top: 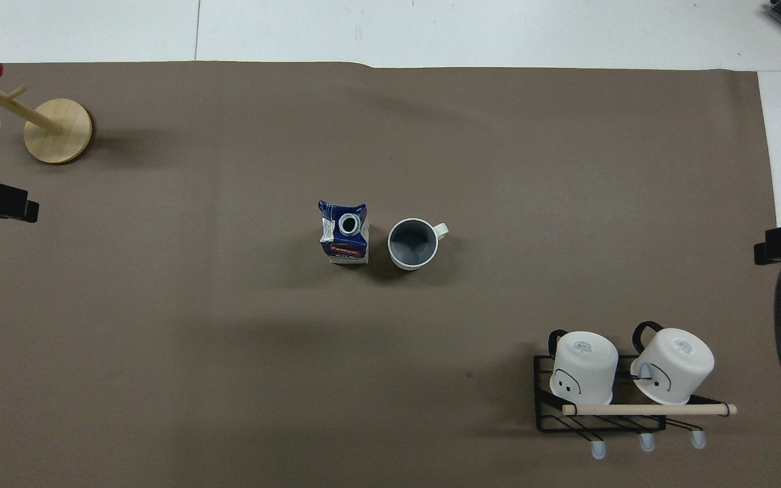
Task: Place cup and milk on table
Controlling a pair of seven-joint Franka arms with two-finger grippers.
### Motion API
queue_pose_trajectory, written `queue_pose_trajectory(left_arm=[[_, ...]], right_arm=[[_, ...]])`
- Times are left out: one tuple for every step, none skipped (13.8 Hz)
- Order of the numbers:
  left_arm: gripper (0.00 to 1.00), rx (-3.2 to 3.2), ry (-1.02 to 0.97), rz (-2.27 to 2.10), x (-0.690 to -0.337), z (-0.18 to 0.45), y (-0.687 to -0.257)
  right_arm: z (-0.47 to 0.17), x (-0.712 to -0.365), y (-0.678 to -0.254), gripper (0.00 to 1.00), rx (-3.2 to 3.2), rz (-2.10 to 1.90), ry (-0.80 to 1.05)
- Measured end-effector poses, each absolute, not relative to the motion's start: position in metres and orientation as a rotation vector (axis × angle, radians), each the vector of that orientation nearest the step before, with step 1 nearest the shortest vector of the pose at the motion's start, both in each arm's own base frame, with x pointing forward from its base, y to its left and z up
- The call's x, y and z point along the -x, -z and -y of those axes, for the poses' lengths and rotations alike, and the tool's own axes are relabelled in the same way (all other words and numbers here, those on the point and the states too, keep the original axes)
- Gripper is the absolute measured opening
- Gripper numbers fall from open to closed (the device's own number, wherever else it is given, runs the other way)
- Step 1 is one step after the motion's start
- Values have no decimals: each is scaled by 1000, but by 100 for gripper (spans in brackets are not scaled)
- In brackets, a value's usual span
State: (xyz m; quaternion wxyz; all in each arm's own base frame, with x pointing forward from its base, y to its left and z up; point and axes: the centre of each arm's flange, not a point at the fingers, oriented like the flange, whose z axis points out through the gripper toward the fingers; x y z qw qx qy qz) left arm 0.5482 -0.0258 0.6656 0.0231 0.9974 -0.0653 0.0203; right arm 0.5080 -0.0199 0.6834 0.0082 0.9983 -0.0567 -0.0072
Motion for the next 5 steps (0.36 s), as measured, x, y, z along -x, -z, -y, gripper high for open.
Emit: queue_pose_trajectory(left_arm=[[100,-3088,-60,202,-547,26,-665],[100,-3088,-59,202,-546,26,-666],[100,-3088,-57,202,-545,26,-665],[100,-3088,-55,202,-544,25,-665],[100,-3088,-53,202,-544,25,-665]], right_arm=[[20,-508,-683,100,-3120,177,22],[20,-508,-683,100,-3120,177,22],[20,-508,-683,100,-3120,177,22],[20,-508,-683,100,-3120,177,22],[20,-508,-683,100,-3120,177,22]])
